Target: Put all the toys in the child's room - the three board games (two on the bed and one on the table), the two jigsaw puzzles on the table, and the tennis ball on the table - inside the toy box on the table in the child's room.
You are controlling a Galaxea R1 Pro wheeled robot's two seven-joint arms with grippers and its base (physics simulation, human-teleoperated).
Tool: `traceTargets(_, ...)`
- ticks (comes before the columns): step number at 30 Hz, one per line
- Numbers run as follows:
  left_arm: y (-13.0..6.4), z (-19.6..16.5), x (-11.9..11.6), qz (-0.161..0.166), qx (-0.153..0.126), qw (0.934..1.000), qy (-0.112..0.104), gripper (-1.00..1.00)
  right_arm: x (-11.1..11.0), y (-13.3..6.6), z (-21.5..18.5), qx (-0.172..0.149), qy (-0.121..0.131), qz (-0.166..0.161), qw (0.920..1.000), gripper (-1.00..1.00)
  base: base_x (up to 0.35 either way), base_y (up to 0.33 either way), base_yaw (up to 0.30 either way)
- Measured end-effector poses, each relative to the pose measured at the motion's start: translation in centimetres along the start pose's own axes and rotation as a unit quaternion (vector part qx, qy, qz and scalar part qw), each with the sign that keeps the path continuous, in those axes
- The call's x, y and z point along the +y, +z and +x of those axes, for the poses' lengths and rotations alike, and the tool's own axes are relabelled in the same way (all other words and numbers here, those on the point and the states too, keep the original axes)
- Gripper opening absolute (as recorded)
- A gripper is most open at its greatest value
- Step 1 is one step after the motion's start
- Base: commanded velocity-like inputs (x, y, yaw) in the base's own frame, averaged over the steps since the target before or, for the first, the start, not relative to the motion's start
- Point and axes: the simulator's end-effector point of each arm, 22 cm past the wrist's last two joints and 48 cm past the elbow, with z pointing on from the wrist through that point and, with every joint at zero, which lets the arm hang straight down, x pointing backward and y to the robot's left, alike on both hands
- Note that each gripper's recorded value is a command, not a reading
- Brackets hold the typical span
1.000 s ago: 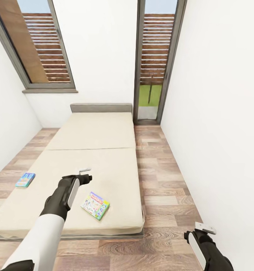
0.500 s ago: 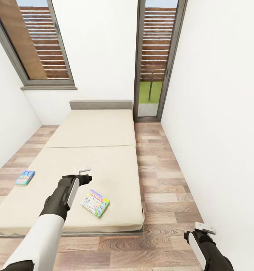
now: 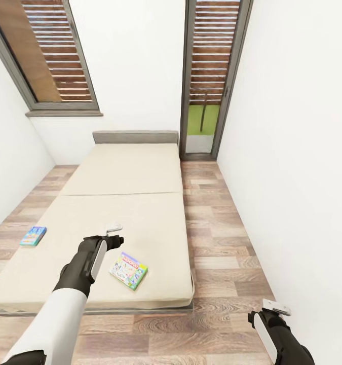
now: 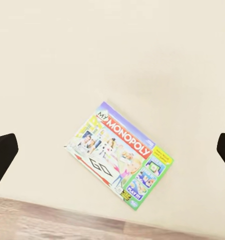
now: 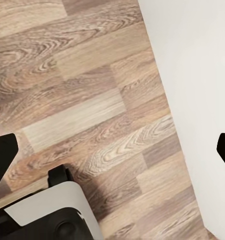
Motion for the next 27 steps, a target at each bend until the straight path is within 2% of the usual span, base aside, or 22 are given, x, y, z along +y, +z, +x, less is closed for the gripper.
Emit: traceTargets(27,1.8,1.8,-0.3,0.001,0.012,0.9999,0.003,1.00,1.0,0.9,1.9,0.020,-0.008,-0.001,0.9998,1.00,0.000,0.000,0.000)
